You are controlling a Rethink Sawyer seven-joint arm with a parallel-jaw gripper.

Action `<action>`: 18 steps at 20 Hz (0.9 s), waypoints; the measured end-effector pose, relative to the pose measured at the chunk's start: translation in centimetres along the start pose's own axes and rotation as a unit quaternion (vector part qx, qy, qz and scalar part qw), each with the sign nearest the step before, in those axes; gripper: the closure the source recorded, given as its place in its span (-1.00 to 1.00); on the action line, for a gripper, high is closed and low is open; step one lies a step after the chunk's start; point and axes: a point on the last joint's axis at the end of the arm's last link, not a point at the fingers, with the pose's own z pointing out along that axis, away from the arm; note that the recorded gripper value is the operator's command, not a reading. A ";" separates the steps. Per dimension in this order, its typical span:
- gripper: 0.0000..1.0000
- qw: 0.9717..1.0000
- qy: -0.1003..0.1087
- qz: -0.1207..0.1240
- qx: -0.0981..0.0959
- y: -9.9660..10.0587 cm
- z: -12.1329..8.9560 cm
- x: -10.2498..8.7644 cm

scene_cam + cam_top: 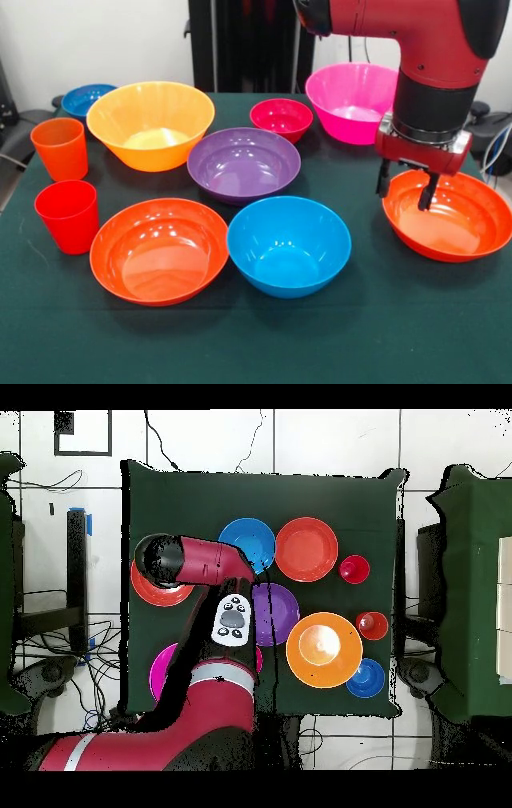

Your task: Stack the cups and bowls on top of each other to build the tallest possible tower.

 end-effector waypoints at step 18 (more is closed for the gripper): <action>-1.00 0.999 -0.048 0.018 -0.009 -2.4 4.0 -2.1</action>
